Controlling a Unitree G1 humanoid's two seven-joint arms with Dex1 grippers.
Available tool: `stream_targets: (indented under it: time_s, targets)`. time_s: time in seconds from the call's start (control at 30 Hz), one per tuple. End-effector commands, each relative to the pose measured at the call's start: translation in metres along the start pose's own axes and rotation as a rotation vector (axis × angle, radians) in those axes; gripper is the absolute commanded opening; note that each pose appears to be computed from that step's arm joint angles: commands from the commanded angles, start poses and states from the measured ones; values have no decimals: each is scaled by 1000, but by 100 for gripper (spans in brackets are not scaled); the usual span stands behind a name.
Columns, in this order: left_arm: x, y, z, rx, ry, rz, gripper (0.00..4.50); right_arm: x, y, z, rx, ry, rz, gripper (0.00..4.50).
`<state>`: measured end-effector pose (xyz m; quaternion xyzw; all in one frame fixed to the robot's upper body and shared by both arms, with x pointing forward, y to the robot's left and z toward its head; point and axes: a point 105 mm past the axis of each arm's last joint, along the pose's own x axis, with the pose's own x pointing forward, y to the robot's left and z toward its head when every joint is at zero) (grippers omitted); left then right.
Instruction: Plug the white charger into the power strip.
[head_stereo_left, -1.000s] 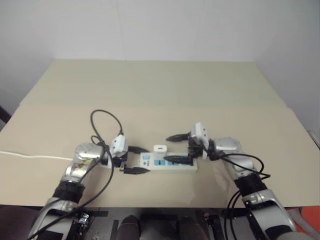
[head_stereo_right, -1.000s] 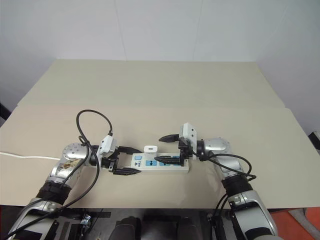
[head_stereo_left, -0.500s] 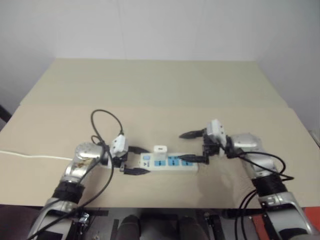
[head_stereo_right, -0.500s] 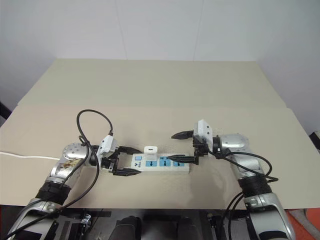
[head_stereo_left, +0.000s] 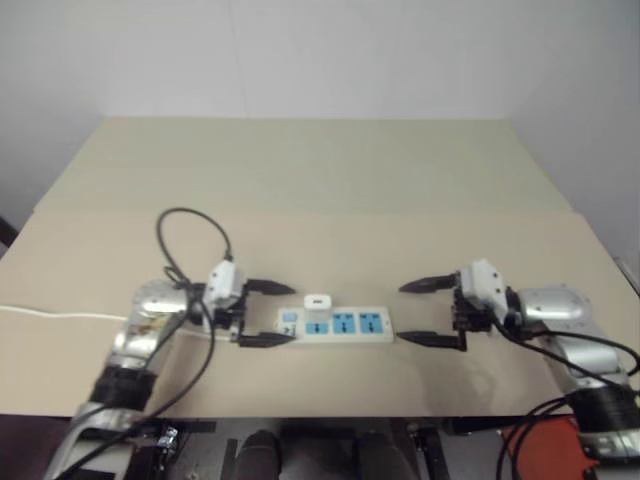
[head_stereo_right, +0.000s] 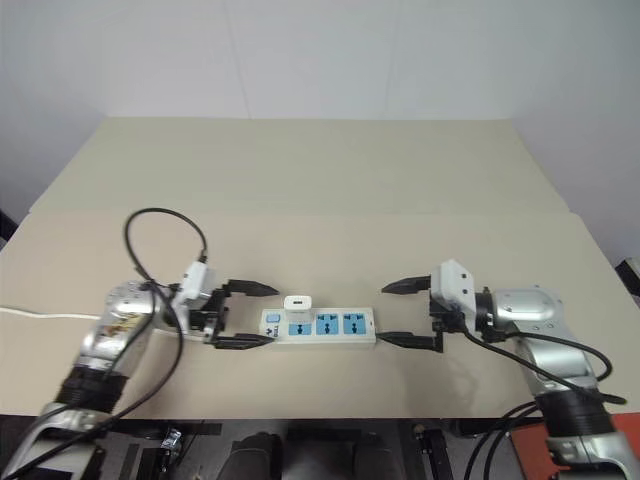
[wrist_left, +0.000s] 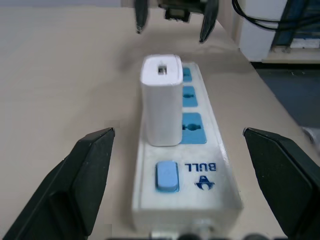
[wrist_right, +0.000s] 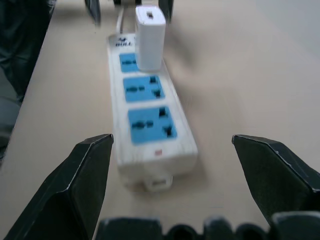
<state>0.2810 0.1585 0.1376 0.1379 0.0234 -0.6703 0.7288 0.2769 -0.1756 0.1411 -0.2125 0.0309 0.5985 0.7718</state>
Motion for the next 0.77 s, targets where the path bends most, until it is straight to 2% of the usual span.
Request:
stream_targets:
  time_s: [0.03, 0.13, 0.23, 0.47, 0.77]
  targets:
    - [-38, -9, 6, -5, 94, -8, 448, -21, -6, 8, -44, 35, -54, 450]
    - [-70, -9, -4, -22, 201, 53, 448, -36, -8, 4, -57, 91, -78, 450]
    - [-85, -8, -10, -29, 236, 103, 448, -47, -12, 3, -53, 109, -104, 450]
    - [-69, -3, -5, -11, 133, 122, 448, -53, -11, 5, -53, 139, -120, 450]
    - [-59, -6, -9, -25, 121, 122, 448, -56, -1, 3, -20, 157, -112, 450]
